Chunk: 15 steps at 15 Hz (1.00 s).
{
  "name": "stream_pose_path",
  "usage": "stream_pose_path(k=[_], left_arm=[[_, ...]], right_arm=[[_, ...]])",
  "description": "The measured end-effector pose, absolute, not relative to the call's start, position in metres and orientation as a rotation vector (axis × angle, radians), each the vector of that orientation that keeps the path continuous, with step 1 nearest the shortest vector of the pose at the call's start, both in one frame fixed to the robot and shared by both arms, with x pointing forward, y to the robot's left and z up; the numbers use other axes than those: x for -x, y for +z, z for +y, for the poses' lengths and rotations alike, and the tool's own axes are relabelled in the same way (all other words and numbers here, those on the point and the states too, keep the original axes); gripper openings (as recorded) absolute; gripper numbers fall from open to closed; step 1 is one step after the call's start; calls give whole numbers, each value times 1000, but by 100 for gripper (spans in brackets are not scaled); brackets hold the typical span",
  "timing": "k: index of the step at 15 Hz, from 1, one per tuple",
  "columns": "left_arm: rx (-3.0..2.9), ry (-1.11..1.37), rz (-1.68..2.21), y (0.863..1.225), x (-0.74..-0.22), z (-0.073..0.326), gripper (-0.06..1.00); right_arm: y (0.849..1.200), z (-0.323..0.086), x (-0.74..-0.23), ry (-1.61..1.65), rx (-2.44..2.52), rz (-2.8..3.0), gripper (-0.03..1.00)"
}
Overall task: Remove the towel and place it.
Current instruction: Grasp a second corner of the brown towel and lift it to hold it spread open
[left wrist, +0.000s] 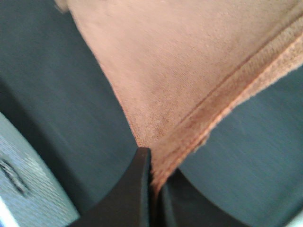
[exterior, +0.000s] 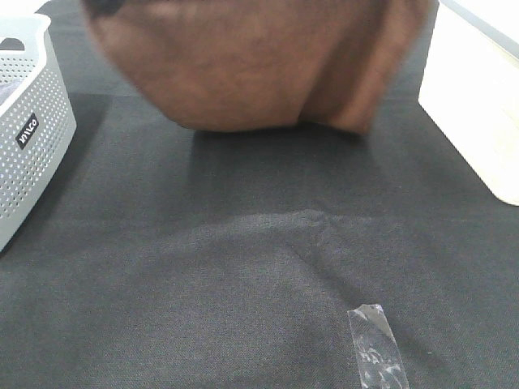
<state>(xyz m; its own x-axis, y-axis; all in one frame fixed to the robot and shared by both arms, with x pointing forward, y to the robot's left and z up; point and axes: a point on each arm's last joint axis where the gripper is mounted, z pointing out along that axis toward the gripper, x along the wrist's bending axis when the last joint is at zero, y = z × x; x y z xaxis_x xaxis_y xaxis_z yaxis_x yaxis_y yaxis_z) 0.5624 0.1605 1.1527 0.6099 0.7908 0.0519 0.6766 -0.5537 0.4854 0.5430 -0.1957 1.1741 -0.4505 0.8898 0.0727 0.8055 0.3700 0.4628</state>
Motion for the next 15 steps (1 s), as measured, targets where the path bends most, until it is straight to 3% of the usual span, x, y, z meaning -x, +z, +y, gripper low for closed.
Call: stream_pose_path(k=[5, 15], left_arm=[[-2371, 151, 1202, 1140, -490, 176, 0], [-2358, -122, 1322, 1084, -428, 190, 0]], right_arm=[[1164, -210, -481, 652, -1567, 2481, 0], [1114, -215, -427, 605, -1738, 2611, 0]])
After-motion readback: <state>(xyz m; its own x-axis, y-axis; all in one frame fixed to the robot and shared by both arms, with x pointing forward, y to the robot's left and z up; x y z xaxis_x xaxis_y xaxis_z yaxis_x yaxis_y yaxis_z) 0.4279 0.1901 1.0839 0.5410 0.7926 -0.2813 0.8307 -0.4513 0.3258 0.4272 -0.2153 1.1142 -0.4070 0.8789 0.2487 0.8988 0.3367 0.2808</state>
